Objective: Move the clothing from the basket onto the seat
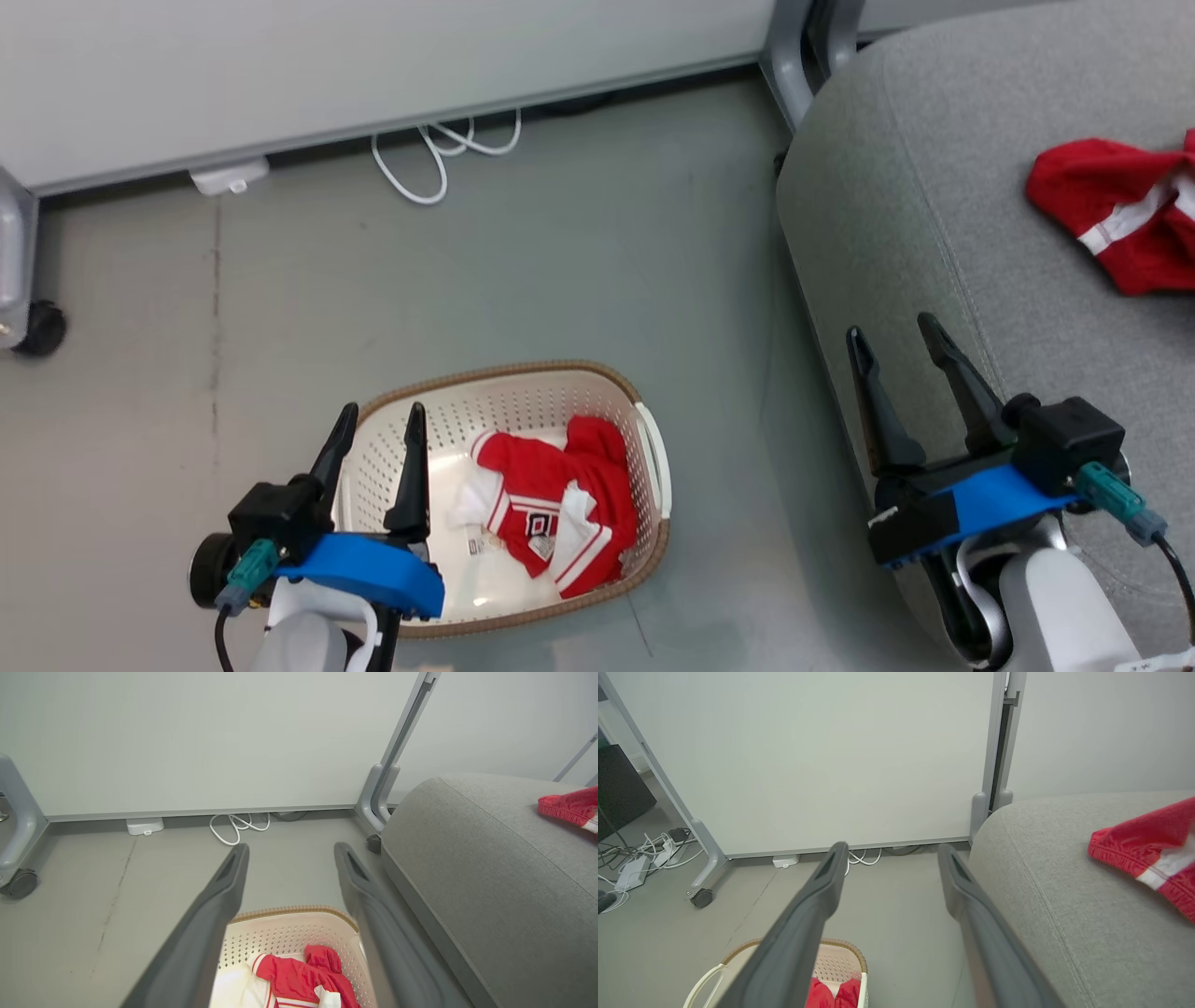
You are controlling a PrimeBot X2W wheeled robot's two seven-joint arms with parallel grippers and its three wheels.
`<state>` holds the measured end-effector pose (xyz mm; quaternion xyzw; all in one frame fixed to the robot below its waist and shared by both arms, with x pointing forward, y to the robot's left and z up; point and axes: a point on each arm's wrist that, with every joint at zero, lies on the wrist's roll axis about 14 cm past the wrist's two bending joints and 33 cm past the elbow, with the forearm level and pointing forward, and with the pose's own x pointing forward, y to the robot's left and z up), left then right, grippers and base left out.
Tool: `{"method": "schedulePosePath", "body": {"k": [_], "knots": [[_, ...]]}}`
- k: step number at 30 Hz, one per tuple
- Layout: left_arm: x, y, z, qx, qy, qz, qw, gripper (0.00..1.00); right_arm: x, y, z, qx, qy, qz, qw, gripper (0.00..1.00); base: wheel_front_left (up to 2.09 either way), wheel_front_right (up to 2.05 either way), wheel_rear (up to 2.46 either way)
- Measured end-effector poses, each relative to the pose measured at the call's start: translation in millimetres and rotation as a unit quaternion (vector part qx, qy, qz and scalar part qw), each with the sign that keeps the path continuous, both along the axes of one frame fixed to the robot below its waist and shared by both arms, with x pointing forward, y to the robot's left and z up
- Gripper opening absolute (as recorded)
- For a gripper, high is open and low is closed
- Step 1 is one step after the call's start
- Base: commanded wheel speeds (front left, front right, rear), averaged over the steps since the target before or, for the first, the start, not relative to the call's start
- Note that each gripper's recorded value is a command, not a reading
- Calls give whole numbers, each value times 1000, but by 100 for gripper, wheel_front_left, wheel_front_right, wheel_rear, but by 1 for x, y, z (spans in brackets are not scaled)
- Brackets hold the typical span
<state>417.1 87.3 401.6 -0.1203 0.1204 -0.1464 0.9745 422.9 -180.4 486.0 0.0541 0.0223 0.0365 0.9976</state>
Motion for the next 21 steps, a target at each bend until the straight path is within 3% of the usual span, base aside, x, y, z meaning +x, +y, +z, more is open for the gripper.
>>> {"method": "schedulePosePath", "body": {"k": [12, 21], "knots": [[48, -38, -95, -1, 91, -59, 994, 100, 48, -9, -46, -10, 22, -3, 1000, 100, 0, 0, 0], [42, -70, -182, 1, 178, -114, 977, 100, 60, -17, -95, -16, 63, -8, 998, 100, 0, 0, 0]]}}
